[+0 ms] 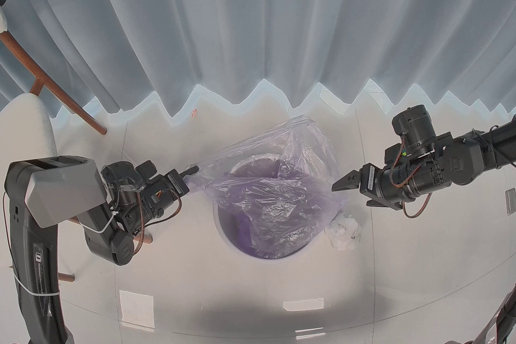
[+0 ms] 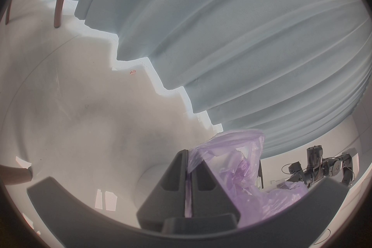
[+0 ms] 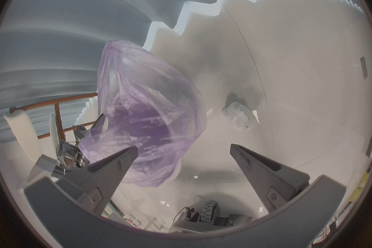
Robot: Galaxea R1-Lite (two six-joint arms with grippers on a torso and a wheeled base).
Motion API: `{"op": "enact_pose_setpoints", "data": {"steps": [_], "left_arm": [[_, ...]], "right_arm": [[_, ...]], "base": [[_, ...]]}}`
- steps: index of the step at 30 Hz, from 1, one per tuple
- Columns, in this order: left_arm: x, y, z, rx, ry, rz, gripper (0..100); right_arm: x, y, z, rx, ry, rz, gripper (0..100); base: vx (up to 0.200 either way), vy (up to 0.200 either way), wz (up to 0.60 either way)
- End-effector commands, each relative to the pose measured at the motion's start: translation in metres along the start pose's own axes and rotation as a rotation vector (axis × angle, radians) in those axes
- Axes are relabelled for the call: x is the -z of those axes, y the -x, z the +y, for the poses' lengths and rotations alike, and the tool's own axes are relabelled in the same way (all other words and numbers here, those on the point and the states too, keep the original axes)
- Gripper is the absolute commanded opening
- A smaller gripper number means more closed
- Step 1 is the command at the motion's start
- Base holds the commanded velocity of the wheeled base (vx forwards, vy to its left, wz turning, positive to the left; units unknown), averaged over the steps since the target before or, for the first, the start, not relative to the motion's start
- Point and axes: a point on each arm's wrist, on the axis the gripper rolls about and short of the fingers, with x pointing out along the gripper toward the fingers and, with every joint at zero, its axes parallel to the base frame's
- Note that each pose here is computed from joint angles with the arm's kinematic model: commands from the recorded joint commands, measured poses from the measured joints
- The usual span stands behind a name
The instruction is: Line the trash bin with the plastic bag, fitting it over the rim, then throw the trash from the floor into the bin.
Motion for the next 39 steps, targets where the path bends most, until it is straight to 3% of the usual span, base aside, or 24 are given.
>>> {"op": "enact_pose_setpoints", "data": {"steps": [1,11,16,21,22,32,39], "left_arm": [[0.001,0.0,0.0,-0.002,0.0,0.004,0],[0.003,0.0,0.0,-0.001,0.0,0.008,0],[0.003,0.0,0.001,-0.003,-0.021,0.008,0],[0.003,0.0,0.002,-0.004,-0.024,0.007,0],[0.003,0.0,0.002,-0.004,-0.024,0.007,0],[-0.001,0.001,0.002,-0.006,-0.047,-0.003,0],[0.004,0.011,0.007,-0.037,-0.233,0.03,0]], "right_arm": [[-0.011,-0.013,0.007,-0.006,-0.045,-0.012,100],[-0.003,-0.03,0.021,0.014,-0.057,0.007,100],[0.023,-0.03,0.037,0.031,-0.027,0.105,100],[0.027,-0.022,0.041,0.028,-0.065,0.109,100],[0.028,-0.022,0.041,0.03,-0.072,0.111,0],[0.027,-0.005,0.044,0.023,-0.102,0.067,0],[0.02,0.018,0.046,0.023,-0.092,-0.026,0]], "base": [[0.0,0.0,0.0],[0.0,0.0,0.0],[0.0,0.0,0.0],[0.0,0.0,0.0],[0.0,0.0,0.0],[0.0,0.0,0.0],[0.0,0.0,0.0]]}}
